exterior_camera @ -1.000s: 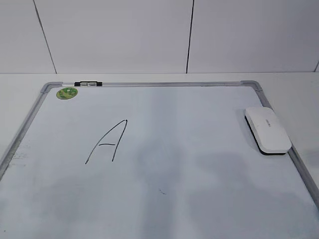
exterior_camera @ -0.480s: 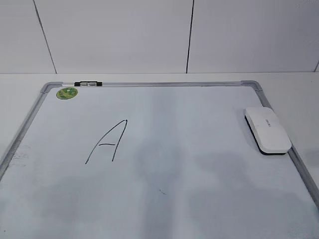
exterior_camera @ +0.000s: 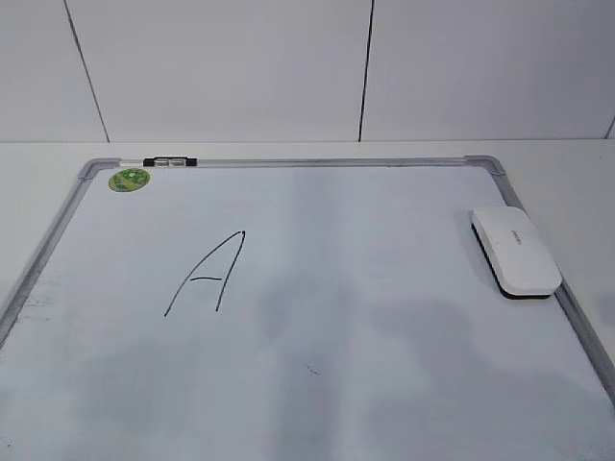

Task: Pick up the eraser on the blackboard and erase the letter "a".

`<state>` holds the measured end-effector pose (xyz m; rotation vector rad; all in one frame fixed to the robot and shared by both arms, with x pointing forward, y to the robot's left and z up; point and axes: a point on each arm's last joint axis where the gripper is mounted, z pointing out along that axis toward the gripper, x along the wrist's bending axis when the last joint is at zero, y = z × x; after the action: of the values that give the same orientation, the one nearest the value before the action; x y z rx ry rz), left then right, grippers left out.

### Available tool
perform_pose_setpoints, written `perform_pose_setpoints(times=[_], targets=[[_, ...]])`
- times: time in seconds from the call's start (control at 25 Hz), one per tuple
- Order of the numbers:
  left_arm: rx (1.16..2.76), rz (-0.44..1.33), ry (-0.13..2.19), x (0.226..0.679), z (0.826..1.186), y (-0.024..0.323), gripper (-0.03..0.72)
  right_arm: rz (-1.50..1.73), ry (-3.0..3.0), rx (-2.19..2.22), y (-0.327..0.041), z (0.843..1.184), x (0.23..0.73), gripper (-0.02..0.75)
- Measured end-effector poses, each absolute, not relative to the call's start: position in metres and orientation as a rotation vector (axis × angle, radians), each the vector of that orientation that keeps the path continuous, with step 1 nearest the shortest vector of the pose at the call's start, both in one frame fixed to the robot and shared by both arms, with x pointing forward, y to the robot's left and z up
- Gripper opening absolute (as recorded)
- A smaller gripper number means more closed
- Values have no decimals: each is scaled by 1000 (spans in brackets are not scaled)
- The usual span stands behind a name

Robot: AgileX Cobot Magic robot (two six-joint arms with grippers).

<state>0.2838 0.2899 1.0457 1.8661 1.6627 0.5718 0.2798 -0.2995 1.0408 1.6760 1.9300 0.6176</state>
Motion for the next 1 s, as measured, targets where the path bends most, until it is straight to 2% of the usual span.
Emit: perform_pose_setpoints(times=[0.8, 1.0], targets=[[1643, 833, 1477, 233, 1052, 291, 395, 824, 1592, 1555, -304, 1046, 228, 539], [1635, 838, 1478, 232, 1052, 291, 394, 824, 1593, 1556, -304, 1046, 228, 539]])
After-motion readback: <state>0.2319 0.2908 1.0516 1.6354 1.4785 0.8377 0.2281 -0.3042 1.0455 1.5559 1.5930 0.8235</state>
